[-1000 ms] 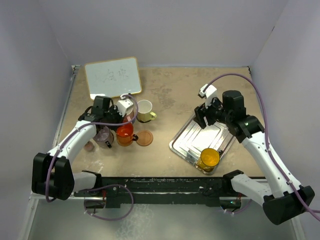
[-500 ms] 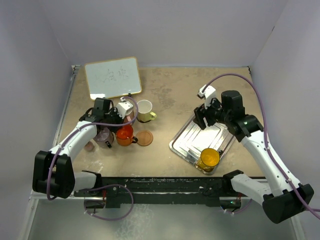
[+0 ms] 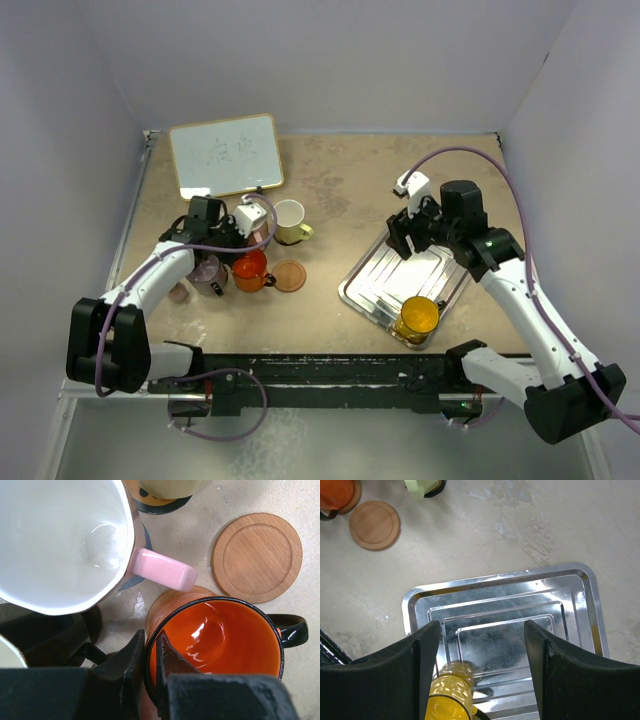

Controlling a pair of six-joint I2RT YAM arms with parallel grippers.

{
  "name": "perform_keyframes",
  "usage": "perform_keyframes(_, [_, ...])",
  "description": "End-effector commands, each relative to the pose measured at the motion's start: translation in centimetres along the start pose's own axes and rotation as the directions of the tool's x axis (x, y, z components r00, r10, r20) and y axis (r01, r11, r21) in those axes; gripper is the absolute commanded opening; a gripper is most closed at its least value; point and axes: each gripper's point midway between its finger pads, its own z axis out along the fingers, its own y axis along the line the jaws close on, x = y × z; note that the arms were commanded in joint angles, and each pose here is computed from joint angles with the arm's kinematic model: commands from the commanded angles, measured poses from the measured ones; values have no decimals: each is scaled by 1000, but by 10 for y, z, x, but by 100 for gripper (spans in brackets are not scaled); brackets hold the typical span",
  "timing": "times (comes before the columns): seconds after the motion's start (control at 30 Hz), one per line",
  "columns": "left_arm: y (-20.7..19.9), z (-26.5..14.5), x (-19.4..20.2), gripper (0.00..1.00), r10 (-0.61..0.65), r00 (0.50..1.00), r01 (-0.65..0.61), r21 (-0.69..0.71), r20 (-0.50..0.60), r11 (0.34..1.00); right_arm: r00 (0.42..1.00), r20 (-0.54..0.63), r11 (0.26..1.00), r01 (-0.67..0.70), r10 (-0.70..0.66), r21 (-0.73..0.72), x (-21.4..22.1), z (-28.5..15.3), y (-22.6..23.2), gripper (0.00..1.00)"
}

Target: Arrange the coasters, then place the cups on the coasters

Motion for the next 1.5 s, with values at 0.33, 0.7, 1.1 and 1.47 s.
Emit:
perform_keyframes(0.33, [10, -4, -9, 28, 72, 997, -71, -26, 29, 997, 997, -56, 998, 50, -51, -30, 5, -2, 0, 70])
perform_keyframes(0.7, [-2, -44, -52, 41, 95, 984, -96, 0, 148, 995, 885, -401, 966, 171, -236, -192, 92, -41, 14, 67])
perform_keyframes(1.1, [-18, -64, -84, 73, 106, 958, -127, 63, 266, 990, 723, -594, 930, 204, -354, -307, 176, -60, 19, 65])
perform_keyframes(1.47, [-22, -70, -94, 77, 117, 938, -141, 54, 325, 989, 707, -628, 940, 171, -325, -294, 196, -31, 14, 44])
